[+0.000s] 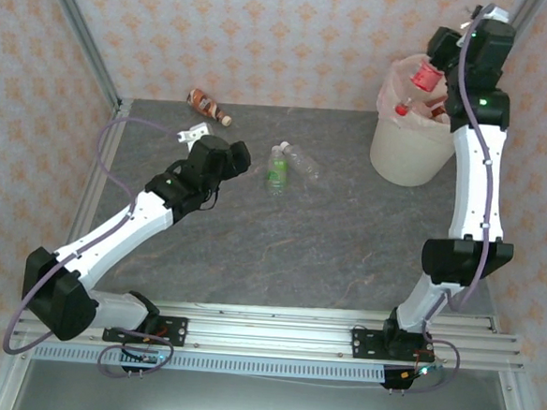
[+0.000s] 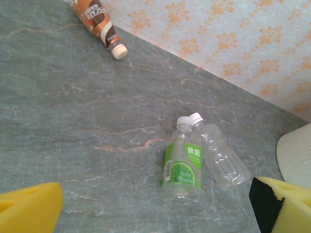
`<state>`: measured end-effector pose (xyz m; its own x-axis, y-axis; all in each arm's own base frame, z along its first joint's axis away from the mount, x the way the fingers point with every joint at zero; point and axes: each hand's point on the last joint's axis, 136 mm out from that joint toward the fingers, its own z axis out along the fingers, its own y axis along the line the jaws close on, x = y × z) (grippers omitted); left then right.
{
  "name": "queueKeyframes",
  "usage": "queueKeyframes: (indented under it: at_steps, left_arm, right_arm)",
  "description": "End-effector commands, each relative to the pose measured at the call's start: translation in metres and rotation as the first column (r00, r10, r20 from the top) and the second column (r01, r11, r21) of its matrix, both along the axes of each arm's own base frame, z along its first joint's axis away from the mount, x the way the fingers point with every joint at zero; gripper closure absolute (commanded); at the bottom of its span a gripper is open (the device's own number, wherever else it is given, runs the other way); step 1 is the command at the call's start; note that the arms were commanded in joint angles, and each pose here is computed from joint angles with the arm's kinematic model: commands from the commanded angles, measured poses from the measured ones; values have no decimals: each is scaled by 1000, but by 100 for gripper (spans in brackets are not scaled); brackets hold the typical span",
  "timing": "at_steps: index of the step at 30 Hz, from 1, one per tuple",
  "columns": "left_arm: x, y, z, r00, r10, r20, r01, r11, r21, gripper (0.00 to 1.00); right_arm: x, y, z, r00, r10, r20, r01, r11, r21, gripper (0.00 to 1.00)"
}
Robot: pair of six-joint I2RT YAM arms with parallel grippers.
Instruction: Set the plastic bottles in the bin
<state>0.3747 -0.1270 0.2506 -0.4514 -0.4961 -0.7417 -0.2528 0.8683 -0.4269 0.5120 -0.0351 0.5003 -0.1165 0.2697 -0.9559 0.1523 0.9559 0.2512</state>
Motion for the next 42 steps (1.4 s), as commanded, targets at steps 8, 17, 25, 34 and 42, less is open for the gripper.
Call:
queueKeyframes:
  at_steps: [8, 17, 25, 34, 42]
  left_arm:
    - [-10, 25, -9, 996, 87, -22, -86, 996, 32, 0]
    - [-10, 24, -20, 995, 90, -50, -89, 995, 37, 0]
    - [-5, 17, -32, 994, 77, -77, -76, 997, 18, 0]
    - [-1, 14, -39, 993, 76, -94, -75, 997, 18, 0]
    - [2, 11, -45, 991, 73, -113, -71, 997, 20, 0]
  right_arm:
    - [11, -69, -2, 962, -269, -52, 257, 951, -174, 66]
    - [25, -78, -40, 941, -293, -168, 225, 915, -336, 62]
    - [37, -71, -54, 948, -245, -202, 155, 912, -379, 60]
    - [43, -52, -61, 966, -144, -216, 72, 949, -308, 60]
    - [54, -43, -96, 943, -172, -284, 64, 933, -354, 59]
